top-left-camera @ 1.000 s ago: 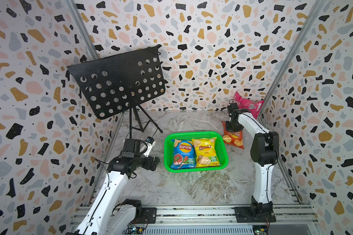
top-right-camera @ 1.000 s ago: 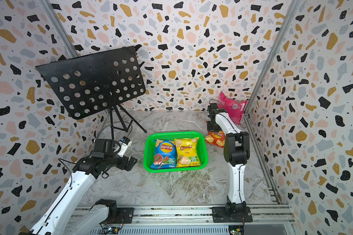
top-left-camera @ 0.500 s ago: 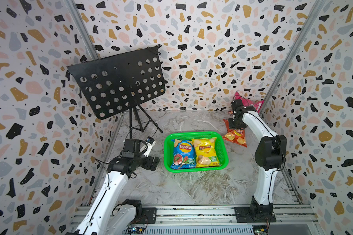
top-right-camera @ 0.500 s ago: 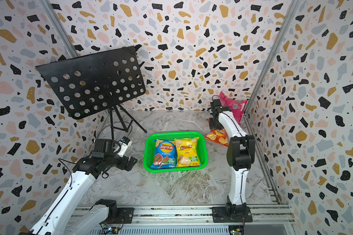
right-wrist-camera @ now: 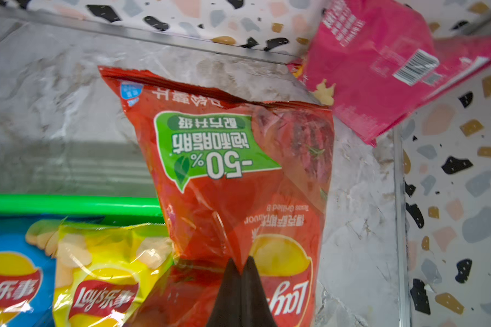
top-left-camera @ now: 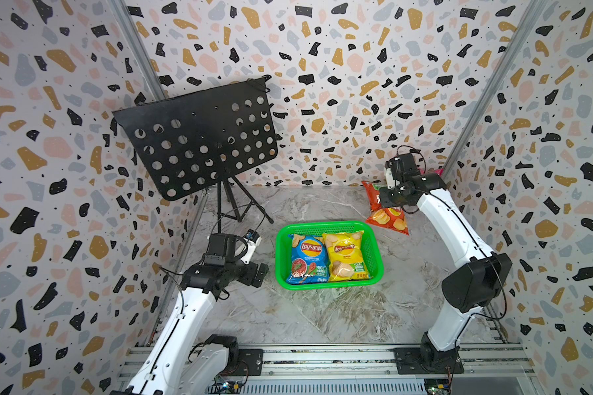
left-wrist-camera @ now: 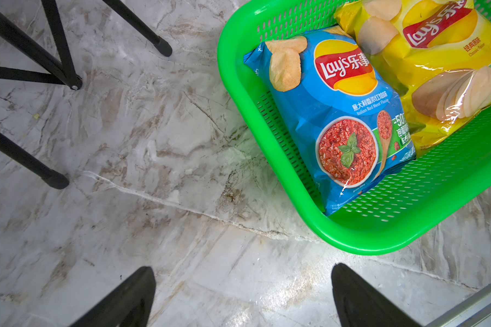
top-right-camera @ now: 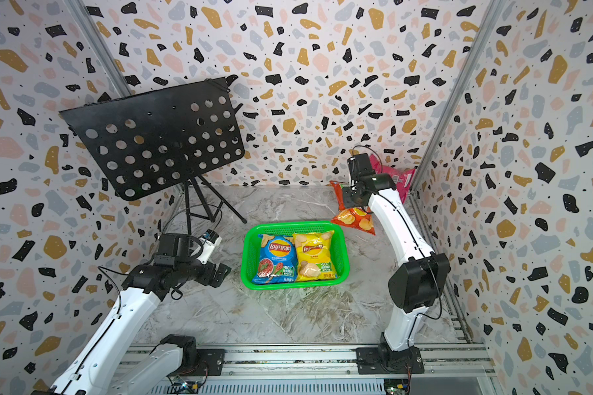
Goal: Put the potato chips into the basket
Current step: Pick up the potato chip from the center of the board.
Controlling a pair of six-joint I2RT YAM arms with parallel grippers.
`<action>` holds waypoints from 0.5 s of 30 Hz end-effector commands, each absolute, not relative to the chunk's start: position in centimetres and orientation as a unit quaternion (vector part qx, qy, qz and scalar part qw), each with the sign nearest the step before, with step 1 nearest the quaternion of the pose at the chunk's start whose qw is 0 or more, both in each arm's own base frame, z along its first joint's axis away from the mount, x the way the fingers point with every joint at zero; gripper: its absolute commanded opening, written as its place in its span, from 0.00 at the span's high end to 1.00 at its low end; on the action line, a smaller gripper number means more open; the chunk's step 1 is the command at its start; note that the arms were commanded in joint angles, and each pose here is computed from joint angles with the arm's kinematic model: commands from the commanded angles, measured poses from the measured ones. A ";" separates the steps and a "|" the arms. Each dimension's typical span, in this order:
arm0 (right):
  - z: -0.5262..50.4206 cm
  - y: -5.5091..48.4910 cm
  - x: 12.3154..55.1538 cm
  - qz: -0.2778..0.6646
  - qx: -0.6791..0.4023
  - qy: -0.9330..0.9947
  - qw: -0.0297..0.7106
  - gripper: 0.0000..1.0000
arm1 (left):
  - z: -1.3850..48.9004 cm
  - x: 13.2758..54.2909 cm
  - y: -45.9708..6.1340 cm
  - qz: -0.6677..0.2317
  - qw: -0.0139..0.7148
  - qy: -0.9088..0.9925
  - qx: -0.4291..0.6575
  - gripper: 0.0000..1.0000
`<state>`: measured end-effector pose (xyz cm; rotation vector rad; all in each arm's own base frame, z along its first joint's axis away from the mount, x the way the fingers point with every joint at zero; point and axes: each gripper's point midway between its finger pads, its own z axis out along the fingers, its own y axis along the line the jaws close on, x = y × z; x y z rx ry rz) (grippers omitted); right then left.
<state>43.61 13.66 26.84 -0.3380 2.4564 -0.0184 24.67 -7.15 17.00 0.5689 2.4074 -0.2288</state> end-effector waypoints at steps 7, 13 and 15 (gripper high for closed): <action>27.3 23.7 37.5 -0.042 -0.421 0.837 0.346 1.00 | 18.1 24.5 -7.4 -0.092 0.329 0.910 0.234 0.00; 25.9 27.6 34.5 -0.090 -0.566 0.721 0.388 1.00 | 18.6 24.3 -7.6 -0.096 0.322 0.910 0.244 0.00; 25.6 28.7 33.3 -0.078 -0.603 0.689 0.395 1.00 | 18.5 24.3 -7.6 -0.097 0.319 0.911 0.243 0.00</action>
